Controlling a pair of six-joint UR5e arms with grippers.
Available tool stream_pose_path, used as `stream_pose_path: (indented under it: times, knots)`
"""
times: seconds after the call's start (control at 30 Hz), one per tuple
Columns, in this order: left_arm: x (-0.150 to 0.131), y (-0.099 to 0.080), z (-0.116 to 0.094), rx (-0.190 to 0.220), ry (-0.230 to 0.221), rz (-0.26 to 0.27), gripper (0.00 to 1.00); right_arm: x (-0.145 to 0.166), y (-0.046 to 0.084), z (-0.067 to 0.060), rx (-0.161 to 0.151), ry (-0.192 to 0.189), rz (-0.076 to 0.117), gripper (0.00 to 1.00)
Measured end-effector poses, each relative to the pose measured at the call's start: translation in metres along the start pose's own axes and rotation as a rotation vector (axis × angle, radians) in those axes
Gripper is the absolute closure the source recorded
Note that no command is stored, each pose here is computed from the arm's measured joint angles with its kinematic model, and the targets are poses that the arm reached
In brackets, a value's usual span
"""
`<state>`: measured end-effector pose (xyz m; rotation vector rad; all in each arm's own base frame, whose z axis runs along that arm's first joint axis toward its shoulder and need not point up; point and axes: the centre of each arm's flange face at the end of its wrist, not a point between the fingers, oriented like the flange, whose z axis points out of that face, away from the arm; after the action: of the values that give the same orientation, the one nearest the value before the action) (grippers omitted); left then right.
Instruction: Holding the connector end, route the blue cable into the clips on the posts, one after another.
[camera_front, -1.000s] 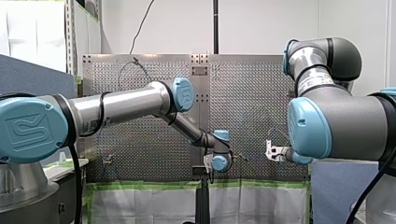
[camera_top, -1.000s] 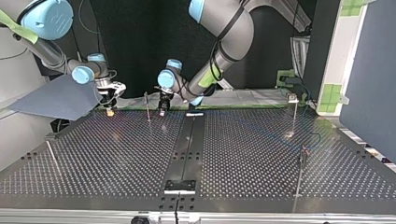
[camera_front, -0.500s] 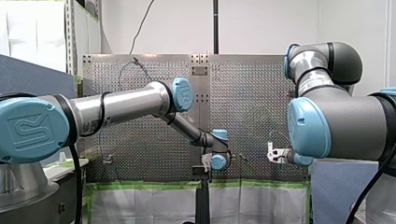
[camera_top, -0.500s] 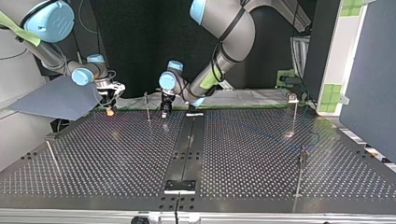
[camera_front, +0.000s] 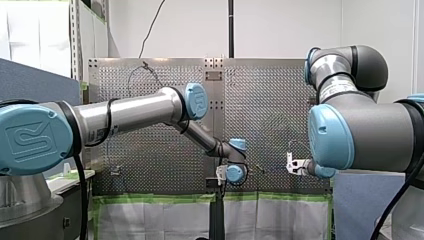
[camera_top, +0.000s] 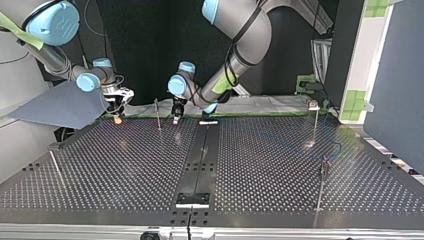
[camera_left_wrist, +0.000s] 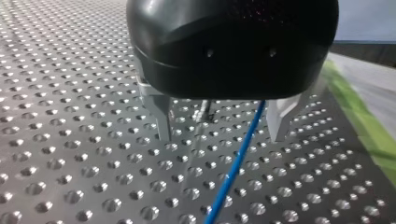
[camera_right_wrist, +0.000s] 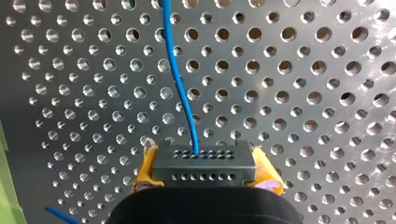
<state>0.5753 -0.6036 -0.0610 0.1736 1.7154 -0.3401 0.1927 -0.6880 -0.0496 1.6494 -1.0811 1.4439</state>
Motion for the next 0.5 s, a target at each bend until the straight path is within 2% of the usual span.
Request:
stream_pose_path:
  times: [0.33,0.5]
  knots:
    - [-0.002,-0.012,-0.008,0.017,0.023,0.021,0.0,0.0,0.002,0.0,-0.003,-0.001,0.003,1.0]
    - [-0.014,-0.015,-0.012,0.004,0.039,0.032,0.0,0.0,0.003,0.0,-0.004,-0.001,0.004,1.0]
